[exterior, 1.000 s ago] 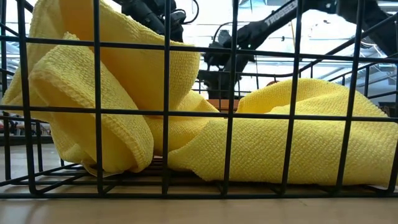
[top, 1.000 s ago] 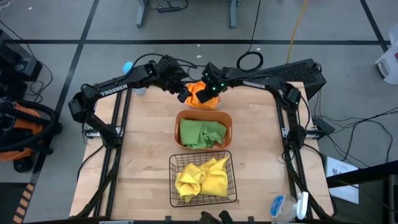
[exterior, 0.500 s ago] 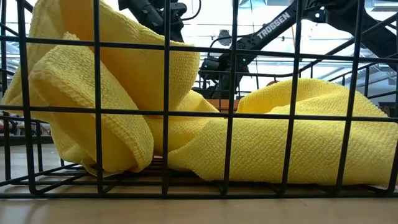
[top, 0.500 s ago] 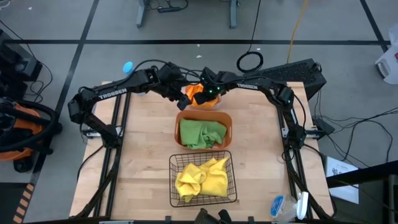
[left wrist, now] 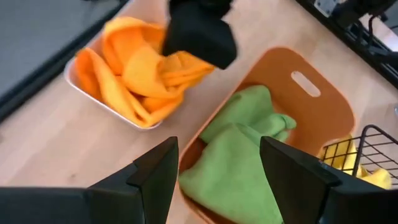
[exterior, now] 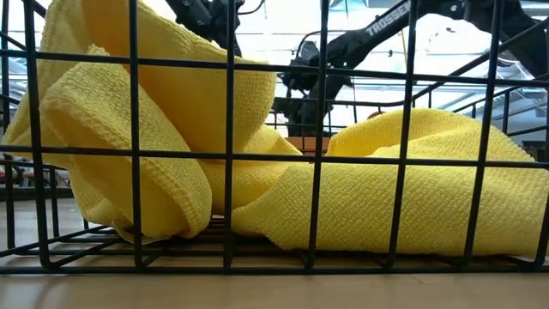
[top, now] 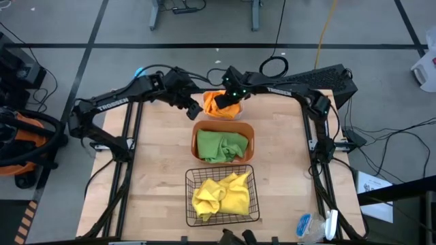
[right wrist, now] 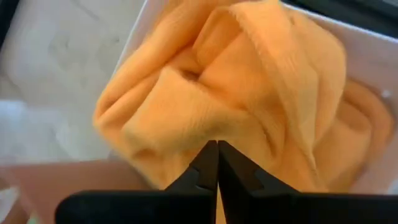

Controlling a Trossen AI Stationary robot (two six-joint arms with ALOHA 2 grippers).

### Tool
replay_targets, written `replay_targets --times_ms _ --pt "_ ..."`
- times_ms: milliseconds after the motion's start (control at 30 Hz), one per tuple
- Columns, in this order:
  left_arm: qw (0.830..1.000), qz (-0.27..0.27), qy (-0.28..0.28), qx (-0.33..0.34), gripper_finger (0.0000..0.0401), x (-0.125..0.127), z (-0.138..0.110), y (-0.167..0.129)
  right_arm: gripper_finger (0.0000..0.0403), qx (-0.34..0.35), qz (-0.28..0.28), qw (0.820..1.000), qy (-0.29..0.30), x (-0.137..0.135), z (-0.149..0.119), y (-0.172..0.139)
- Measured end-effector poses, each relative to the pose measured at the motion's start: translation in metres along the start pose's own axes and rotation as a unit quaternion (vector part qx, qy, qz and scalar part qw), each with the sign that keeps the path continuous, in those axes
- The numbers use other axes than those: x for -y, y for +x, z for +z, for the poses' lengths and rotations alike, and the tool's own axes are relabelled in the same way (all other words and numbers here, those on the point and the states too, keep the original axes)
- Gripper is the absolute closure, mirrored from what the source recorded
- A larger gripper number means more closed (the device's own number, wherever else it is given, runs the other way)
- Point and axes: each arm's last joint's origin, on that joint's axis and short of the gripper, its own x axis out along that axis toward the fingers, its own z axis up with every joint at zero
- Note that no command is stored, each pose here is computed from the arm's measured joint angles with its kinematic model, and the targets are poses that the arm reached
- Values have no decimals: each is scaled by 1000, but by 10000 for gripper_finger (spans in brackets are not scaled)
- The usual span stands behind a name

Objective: Sort microfiber towel by color & place in baskets
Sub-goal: Put the orange towel into the white bin

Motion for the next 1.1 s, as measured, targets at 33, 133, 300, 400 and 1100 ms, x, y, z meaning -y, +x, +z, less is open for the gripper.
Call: replay_targets --times_ms 33,133,300,400,1100 --pt "1000 2 1 5 168 -1 0 -4 403 -3 0 1000 0 -1 -1 -6" --pt "1000 11 3 8 168 -7 0 -11 403 -19 6 1000 -11 -8 -7 -22" --pt "1000 19 5 -2 168 -11 -1 -12 403 -63 -10 997 -41 -18 -26 -25" --pt "1000 17 8 0 168 -10 0 -9 403 -62 -4 998 -32 -18 -32 -7" --pt "1000 2 18 -13 168 2 -6 -7 403 21 -20 999 32 -1 2 4"
